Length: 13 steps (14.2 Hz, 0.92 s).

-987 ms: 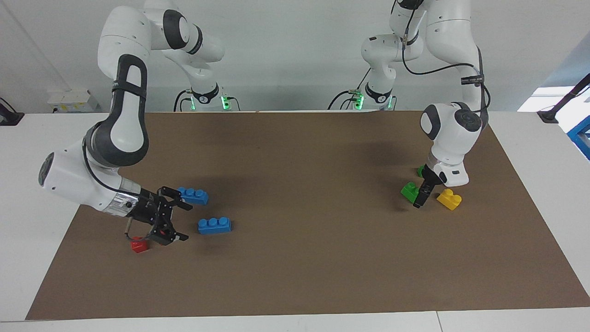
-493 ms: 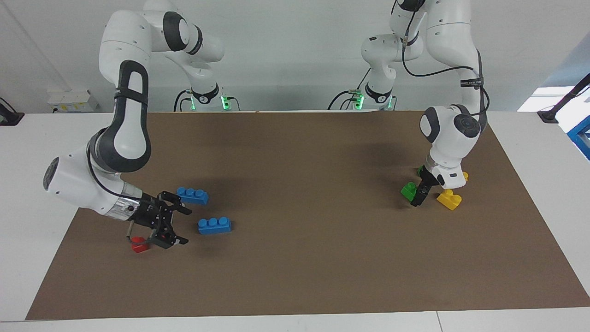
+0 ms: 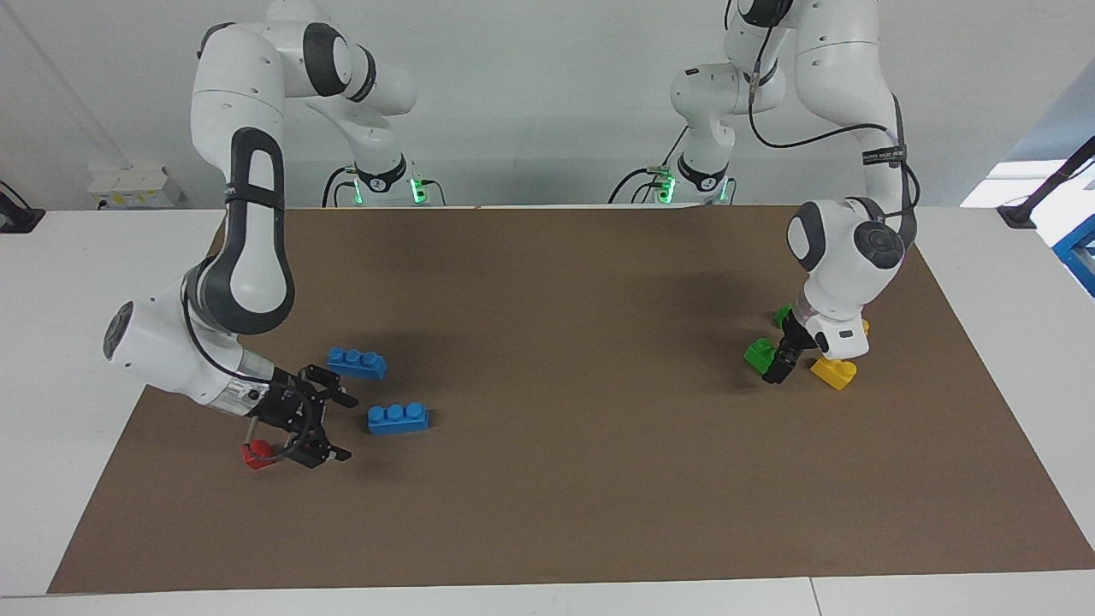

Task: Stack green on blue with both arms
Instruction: 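Reach the left gripper to the green brick while the right gripper reaches the blue brick, then grasp the green brick with the left gripper and lift it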

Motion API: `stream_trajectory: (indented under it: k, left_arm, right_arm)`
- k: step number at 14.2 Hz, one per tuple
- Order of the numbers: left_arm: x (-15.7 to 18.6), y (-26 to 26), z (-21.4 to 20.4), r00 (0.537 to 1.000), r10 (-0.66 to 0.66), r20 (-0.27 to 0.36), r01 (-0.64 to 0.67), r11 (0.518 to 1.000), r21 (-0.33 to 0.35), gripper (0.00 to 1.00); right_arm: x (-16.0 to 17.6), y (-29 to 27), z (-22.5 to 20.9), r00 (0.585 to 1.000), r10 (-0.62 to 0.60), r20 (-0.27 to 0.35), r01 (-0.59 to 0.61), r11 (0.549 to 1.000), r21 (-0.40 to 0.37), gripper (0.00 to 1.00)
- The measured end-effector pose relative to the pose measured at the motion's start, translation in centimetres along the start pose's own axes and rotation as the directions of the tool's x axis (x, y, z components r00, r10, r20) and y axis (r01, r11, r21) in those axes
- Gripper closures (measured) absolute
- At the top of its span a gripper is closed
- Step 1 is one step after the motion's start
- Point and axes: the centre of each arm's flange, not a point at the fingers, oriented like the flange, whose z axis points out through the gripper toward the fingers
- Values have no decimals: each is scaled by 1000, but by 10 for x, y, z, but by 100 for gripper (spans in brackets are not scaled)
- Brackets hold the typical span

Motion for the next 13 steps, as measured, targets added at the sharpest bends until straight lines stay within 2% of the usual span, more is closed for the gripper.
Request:
stream_trajectory:
  k: [4, 13]
  left_arm:
    - [9, 1, 7, 1000, 24, 17, -24, 1000, 4, 0]
    - [5, 3, 11, 995, 81, 55, -81, 997, -13, 0]
  right_arm:
    - [1, 8, 16, 1000, 10, 0, -10, 1000, -22, 0]
    - [8, 29, 33, 999, 34, 7, -34, 997, -70, 0]
